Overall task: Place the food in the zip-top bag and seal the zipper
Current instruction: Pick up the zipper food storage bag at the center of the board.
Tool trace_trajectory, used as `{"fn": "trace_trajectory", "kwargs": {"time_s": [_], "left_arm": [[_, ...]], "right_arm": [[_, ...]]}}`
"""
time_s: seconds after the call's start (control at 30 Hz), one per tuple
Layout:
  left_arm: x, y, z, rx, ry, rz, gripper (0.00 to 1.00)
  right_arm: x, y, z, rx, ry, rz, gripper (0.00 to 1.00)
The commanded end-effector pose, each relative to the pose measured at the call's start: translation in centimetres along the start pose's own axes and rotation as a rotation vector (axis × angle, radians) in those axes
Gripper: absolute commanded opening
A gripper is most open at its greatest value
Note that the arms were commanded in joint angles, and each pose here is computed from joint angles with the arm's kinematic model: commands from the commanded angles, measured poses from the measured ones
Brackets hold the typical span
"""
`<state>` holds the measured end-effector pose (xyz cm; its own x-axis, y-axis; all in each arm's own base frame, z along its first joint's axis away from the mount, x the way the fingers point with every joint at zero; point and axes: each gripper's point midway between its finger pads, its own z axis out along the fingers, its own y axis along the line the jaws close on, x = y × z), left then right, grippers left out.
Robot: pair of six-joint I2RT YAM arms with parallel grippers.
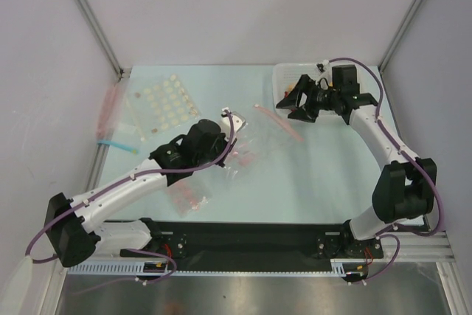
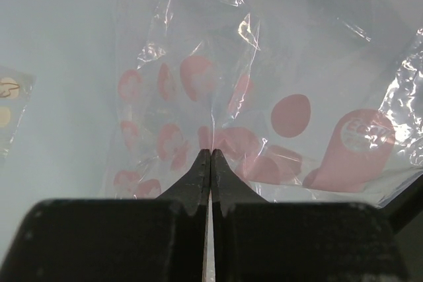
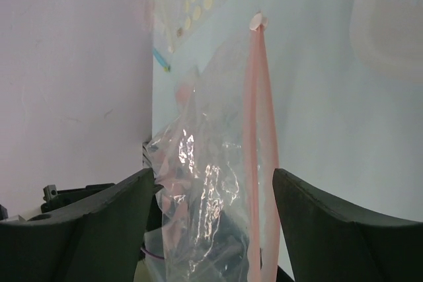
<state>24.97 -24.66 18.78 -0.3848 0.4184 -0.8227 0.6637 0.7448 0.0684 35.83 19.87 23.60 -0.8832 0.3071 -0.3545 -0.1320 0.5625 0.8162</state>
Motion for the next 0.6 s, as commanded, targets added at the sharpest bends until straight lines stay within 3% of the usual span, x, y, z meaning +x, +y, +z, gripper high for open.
{"fn": "trace_trajectory", "kwargs": {"time_s": [0.0,0.43,0.57], "left_arm": [[-3.8,-0.3,-1.5,0.023,-0.101,0.042,0.0],[-4.3,-0.7,-1.4,0.026,-0.131,0.077,0.0],[-4.2,-0.5,-0.9,0.008,-0.118,0.088,0.0]], "right_arm": [[-0.5,2.4,0.0,-0.018,0.023,-0.065,0.79],[2.3,1.7,0.9,-0.05,0.119,-0.033,0.72],[2.4,2.3,1.0,-0.089,0.131,-0.045,0.56]]}}
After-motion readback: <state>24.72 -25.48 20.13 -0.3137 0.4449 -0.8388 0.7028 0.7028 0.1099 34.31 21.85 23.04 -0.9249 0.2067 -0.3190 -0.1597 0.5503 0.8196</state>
